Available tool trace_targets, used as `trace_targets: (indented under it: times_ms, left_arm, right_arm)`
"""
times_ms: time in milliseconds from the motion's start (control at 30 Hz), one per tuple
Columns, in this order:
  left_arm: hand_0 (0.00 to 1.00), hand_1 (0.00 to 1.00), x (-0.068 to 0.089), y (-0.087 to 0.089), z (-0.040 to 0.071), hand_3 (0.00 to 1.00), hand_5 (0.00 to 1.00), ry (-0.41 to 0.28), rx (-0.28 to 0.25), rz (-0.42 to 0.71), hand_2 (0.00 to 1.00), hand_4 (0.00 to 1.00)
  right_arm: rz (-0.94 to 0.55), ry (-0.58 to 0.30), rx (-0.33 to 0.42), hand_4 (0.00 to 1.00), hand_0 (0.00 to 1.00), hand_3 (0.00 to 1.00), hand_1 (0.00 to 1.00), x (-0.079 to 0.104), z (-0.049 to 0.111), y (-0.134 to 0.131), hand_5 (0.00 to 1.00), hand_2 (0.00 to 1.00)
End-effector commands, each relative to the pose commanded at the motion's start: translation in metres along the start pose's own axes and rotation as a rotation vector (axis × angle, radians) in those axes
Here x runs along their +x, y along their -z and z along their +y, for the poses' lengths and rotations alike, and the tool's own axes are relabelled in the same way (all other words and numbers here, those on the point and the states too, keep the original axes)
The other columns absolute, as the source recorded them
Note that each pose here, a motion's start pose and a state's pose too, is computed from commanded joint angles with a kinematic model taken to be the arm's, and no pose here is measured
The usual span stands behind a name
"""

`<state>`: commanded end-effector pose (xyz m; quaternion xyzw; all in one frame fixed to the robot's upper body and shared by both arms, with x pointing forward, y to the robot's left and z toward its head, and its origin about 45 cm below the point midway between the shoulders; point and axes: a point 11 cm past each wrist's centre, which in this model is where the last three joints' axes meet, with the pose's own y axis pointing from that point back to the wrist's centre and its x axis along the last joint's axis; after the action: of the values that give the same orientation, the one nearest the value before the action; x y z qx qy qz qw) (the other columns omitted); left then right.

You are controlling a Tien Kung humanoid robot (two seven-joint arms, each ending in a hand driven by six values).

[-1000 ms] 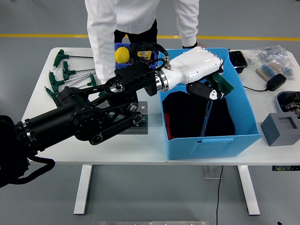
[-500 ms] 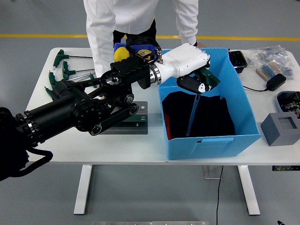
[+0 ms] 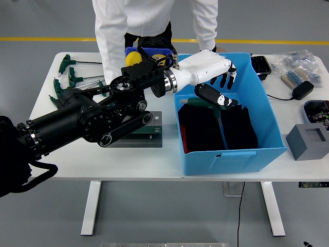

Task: Lift tool from toolbox,place it in box,lift tool from toolbox,place it in box

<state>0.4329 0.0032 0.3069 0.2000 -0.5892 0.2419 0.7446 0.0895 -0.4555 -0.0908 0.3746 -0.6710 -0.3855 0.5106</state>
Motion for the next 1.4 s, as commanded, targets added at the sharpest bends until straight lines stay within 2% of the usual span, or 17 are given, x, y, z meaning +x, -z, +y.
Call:
trace_targets:
  times_ms: [33, 67, 267, 467, 833, 867, 933, 1167, 1400]
  left_arm:
    - [0.314, 0.454, 0.001, -0.001, 0.000, 0.510, 0.628, -0.005, -0.004, 0.000, 0.553, 0.888]
    - [0.406, 0.545, 0.003, -0.001, 0.000, 0.531, 0.639, -0.019, -0.012, 0.000, 0.627, 0.908]
    - [0.424, 0.568, 0.011, -0.001, -0.001, 0.544, 0.633, -0.057, -0.024, 0.001, 0.649, 0.915]
    - [0.430, 0.575, 0.012, -0.002, -0.001, 0.549, 0.635, -0.063, -0.028, 0.003, 0.655, 0.923]
    - [0.422, 0.560, -0.002, 0.009, 0.007, 0.547, 0.628, -0.046, 0.013, 0.036, 0.640, 0.929]
    - [0.386, 0.491, -0.003, 0.009, 0.007, 0.542, 0.634, -0.046, 0.016, 0.042, 0.581, 0.929]
    - [0.386, 0.491, -0.005, 0.011, 0.010, 0.542, 0.634, -0.049, 0.026, 0.053, 0.581, 0.929]
    - [0.380, 0.476, 0.006, 0.049, 0.040, 0.540, 0.637, -0.061, 0.118, 0.030, 0.555, 0.927]
    - [0.387, 0.472, 0.010, 0.087, 0.071, 0.537, 0.640, -0.041, 0.218, -0.005, 0.553, 0.927]
  right_arm:
    - [0.000, 0.000, 0.000, 0.944, 0.659, 0.671, 0.669, 0.000, 0.000, 0.000, 0.729, 0.738]
    - [0.001, 0.001, 0.000, 0.944, 0.658, 0.673, 0.669, 0.000, 0.000, 0.001, 0.729, 0.738]
    - [0.010, 0.003, 0.002, 0.943, 0.658, 0.671, 0.668, 0.000, 0.000, 0.003, 0.728, 0.738]
    - [0.009, 0.004, 0.002, 0.942, 0.657, 0.671, 0.668, 0.001, 0.000, 0.003, 0.728, 0.737]
    - [-0.010, 0.006, -0.010, 0.942, 0.658, 0.672, 0.668, -0.001, 0.000, -0.004, 0.727, 0.736]
    - [-0.013, 0.007, -0.012, 0.942, 0.658, 0.670, 0.667, -0.001, 0.000, -0.005, 0.727, 0.735]
    - [-0.018, 0.008, -0.016, 0.942, 0.658, 0.670, 0.667, -0.002, 0.000, -0.007, 0.727, 0.735]
    - [-0.029, 0.013, -0.025, 0.941, 0.657, 0.669, 0.667, -0.005, 0.000, -0.012, 0.726, 0.735]
    - [-0.023, 0.015, -0.035, 0.940, 0.658, 0.669, 0.666, -0.006, -0.001, -0.016, 0.726, 0.734]
